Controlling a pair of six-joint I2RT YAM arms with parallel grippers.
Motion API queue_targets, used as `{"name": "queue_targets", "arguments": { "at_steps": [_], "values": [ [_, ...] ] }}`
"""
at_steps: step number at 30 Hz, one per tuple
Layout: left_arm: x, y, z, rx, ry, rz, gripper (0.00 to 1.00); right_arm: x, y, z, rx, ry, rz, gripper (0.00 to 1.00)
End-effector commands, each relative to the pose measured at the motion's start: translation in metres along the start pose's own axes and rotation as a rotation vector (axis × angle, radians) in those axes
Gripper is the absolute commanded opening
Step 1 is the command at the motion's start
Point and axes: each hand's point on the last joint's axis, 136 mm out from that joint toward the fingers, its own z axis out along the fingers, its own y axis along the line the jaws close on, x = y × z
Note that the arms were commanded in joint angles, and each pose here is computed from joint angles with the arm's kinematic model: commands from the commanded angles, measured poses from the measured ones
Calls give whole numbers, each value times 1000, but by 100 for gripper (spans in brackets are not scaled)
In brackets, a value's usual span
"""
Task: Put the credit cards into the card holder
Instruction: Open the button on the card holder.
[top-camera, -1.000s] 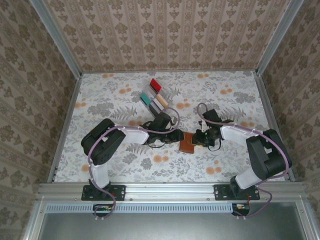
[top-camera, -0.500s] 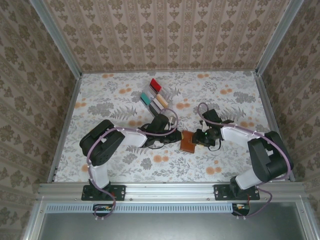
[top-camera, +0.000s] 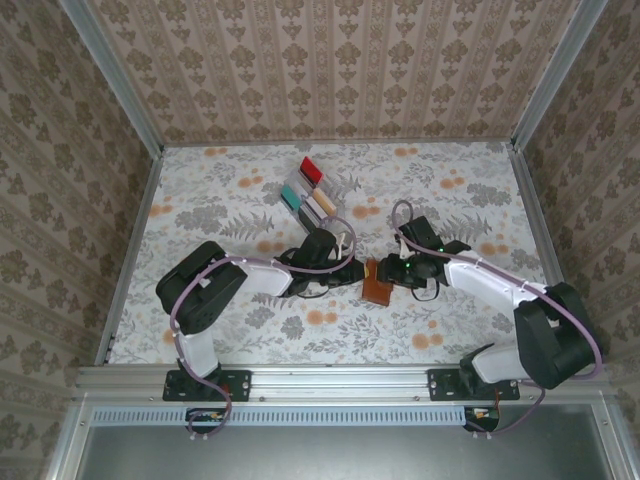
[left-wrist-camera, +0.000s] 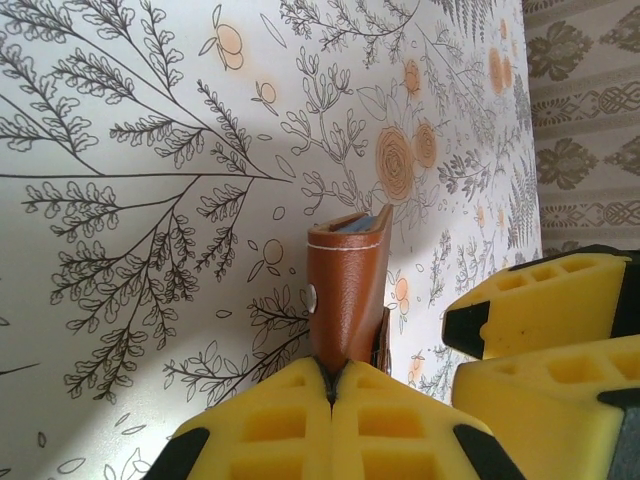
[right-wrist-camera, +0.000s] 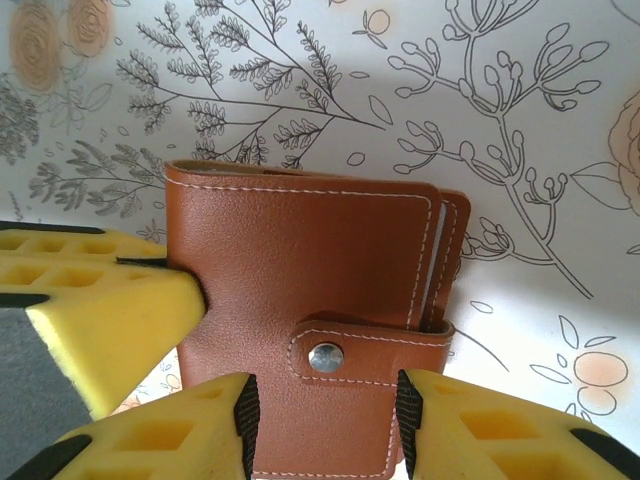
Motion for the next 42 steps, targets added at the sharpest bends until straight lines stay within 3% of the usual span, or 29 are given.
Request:
{"name": "queue_targets", "arguments": {
  "at_steps": [1, 6, 10, 15, 19, 24, 32, 42],
  "values": [
    [-4, -19, -8, 55, -21, 25, 0, 3, -7, 8, 96, 35, -5, 44],
    [-3, -19, -10, 57, -27, 23, 0, 8, 5, 19, 79, 60, -28, 48],
    [-3, -20, -10, 62, -28, 23, 0, 12, -17, 29, 206, 72, -17, 46],
    [-2, -12, -14, 40, -37, 7, 0, 16, -50, 27, 385, 67, -20, 28],
    [1, 5, -19, 2, -44, -13, 0, 13, -52, 18, 388, 39, -29, 14],
    [7, 23, -24, -19, -40, -37, 0, 10, -54, 12, 377, 33, -20, 8],
    [14, 28, -29, -36, -14, -24, 0, 23, -66, 20, 382, 91, -26, 17],
    [16, 34, -33, -77, -14, -23, 0, 20, -78, 17, 489, 116, -4, 27]
  ]
}}
